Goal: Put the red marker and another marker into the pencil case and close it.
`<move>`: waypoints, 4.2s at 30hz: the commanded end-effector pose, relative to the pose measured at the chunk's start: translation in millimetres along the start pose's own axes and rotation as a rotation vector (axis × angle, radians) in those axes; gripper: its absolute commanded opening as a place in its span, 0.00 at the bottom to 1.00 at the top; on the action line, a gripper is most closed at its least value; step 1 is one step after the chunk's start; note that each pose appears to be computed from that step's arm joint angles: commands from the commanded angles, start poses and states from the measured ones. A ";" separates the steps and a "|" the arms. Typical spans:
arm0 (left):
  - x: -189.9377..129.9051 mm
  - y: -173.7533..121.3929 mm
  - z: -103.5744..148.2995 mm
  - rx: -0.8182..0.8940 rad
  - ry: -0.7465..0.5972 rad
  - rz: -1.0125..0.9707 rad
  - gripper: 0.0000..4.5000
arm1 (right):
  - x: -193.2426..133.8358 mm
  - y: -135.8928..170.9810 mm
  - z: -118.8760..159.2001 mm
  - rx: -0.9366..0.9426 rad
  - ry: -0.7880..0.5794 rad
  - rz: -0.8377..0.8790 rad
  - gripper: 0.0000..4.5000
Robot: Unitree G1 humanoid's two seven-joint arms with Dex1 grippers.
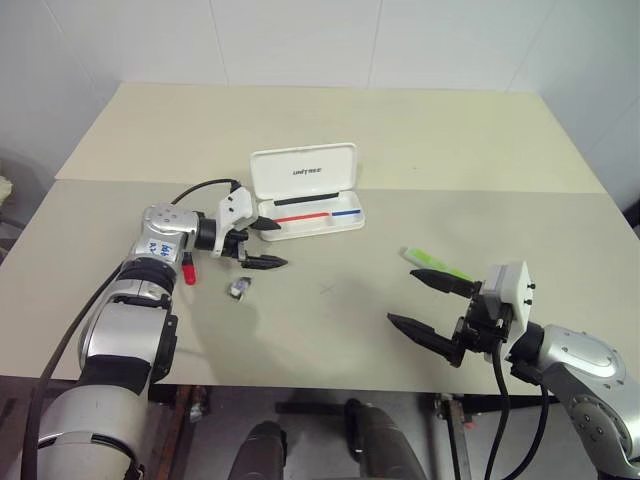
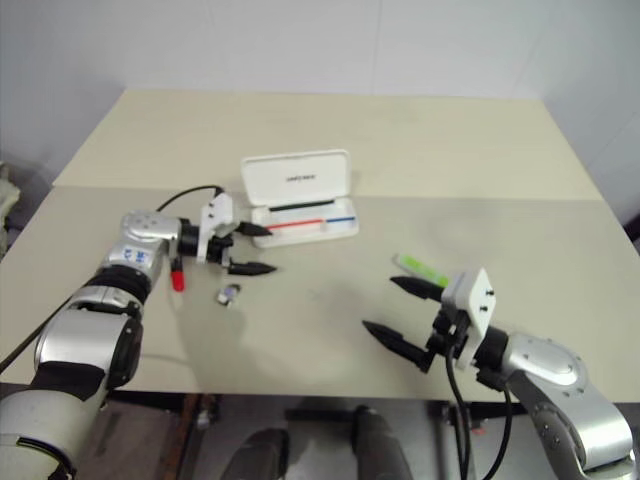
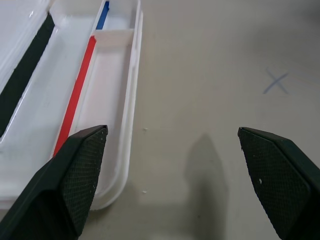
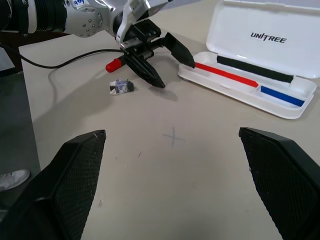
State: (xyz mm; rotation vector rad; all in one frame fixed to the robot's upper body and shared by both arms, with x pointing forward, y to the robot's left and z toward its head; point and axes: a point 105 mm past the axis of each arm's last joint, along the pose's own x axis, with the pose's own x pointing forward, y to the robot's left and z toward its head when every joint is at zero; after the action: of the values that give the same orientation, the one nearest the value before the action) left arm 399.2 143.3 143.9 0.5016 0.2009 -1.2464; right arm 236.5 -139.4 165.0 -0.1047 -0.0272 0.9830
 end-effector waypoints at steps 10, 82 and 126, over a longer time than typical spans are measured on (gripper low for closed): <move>12.3 11.6 -2.3 0.002 0.118 0.074 0.99 | -1.8 3.0 15.0 -0.043 -0.053 -0.010 1.00; 16.0 -90.8 22.0 0.393 0.079 -0.208 0.00 | -29.3 -16.6 47.3 -0.093 -0.027 0.097 1.00; 3.5 -132.6 91.0 0.279 -0.119 -0.058 1.00 | -13.6 -14.0 56.0 -0.100 -0.021 0.195 1.00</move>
State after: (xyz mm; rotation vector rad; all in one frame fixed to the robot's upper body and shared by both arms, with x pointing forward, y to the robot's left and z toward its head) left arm 271.7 71.7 170.1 0.6991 0.0098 -1.3839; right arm 242.1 -160.0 216.3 -0.1742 -0.0743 1.1331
